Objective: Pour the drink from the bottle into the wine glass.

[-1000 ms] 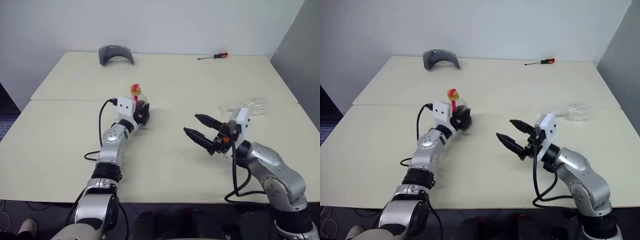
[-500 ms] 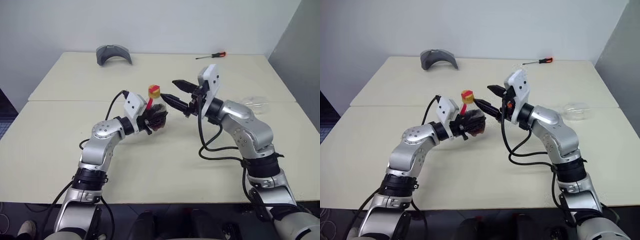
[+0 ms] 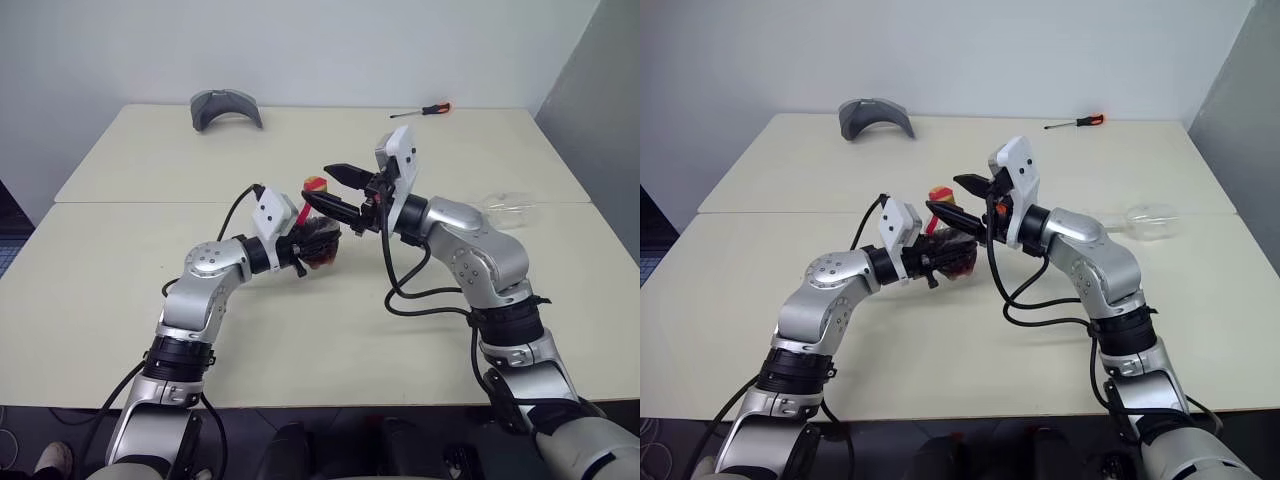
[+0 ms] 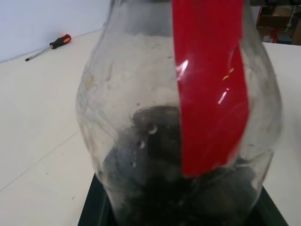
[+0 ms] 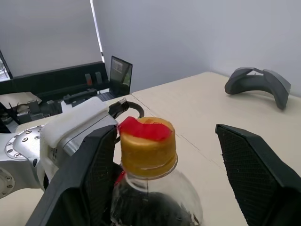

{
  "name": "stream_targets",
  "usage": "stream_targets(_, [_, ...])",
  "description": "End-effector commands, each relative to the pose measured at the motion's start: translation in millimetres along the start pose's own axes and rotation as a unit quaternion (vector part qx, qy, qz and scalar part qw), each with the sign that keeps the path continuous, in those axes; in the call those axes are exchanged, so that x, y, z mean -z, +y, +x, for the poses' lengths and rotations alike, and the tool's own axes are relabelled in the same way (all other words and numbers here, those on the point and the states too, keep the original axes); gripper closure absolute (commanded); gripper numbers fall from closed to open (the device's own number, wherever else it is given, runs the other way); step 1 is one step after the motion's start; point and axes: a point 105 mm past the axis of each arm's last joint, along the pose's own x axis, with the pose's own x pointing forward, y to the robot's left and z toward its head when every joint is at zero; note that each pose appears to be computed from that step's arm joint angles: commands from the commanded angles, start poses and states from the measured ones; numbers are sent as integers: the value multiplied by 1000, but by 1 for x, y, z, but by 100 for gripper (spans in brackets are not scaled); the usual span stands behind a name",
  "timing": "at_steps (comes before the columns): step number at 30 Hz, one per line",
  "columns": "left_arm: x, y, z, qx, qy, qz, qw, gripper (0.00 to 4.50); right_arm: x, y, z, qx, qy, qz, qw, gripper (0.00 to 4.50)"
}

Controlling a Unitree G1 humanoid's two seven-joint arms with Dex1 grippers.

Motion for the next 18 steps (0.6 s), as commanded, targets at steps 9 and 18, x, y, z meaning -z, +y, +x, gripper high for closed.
stream_targets(9, [-24,-12,-3,25,-31,34,999,353,-21,12,0,-69,-21,6,997,331])
stream_targets(18, [-58,-83,-37,186,-38,9,982,363,-46,68,-14,-402,6,-20,916,331])
